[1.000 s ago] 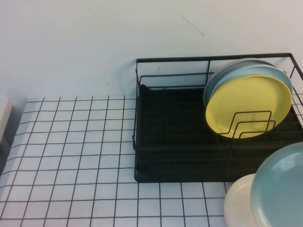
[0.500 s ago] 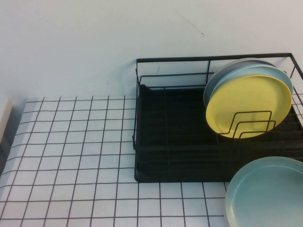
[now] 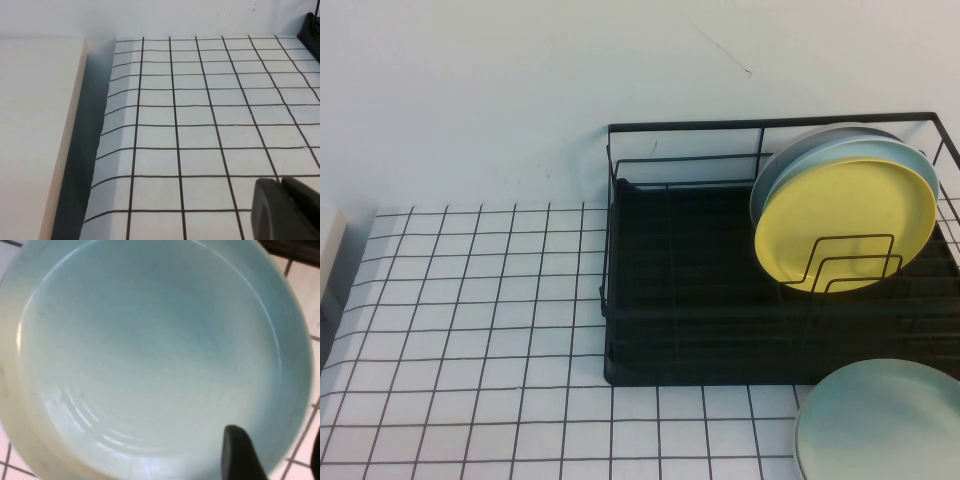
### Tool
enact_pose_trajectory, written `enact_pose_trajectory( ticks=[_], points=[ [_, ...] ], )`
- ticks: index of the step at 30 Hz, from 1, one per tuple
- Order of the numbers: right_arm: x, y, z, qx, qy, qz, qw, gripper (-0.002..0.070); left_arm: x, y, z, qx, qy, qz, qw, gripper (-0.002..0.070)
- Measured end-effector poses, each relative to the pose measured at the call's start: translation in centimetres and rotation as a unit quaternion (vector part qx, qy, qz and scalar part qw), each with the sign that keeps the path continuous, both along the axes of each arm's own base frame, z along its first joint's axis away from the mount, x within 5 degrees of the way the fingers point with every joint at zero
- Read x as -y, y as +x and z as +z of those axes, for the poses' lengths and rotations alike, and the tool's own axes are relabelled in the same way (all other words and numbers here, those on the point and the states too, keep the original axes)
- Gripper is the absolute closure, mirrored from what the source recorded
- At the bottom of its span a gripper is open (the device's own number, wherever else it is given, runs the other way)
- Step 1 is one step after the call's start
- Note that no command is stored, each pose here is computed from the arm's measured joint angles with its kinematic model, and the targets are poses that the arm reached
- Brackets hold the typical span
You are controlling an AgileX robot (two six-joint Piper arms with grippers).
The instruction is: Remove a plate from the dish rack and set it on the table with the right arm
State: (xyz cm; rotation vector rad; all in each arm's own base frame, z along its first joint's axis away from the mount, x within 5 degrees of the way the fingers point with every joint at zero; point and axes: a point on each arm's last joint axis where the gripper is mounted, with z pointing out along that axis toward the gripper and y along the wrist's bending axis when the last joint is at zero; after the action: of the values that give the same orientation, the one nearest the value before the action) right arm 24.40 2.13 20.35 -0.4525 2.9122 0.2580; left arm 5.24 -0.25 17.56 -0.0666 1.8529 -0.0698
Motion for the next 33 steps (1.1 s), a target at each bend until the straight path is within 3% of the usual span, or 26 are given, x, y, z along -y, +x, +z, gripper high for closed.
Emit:
enact_pose_trajectory(
  ticks=[6, 9, 14, 20, 27, 33],
  points=[
    [0.6, -0.9, 2.1, 0.041, -0.033, -0.004, 0.999, 0.0364, 0.0, 0.0, 0.0, 0.000, 0.000, 0.000, 1.000, 0.0678],
    [1.1, -2.2, 4.3, 0.081, -0.058, -0.001, 0.995, 0.0431, 0.0, 0.0, 0.0, 0.000, 0.000, 0.000, 1.000, 0.0678],
    [1.4, -6.1, 9.2, 0.193, -0.072, -0.004, 0.978, 0.0634, 0.0, 0.0, 0.0, 0.000, 0.000, 0.000, 1.000, 0.0678],
    [1.4, -13.2, 14.2, 0.355, -0.068, -0.006, 0.932, 0.0674, 0.0, 0.0, 0.0, 0.000, 0.000, 0.000, 1.000, 0.0678],
    [1.3, -20.0, 13.9, 0.469, -0.068, 0.010, 0.881, 0.0678, 0.0, 0.0, 0.0, 0.000, 0.000, 0.000, 1.000, 0.0678],
    [1.2, -21.1, 12.1, 0.464, -0.060, 0.011, 0.884, 0.0678, 0.0, 0.0, 0.0, 0.000, 0.000, 0.000, 1.000, 0.0678]
  ],
)
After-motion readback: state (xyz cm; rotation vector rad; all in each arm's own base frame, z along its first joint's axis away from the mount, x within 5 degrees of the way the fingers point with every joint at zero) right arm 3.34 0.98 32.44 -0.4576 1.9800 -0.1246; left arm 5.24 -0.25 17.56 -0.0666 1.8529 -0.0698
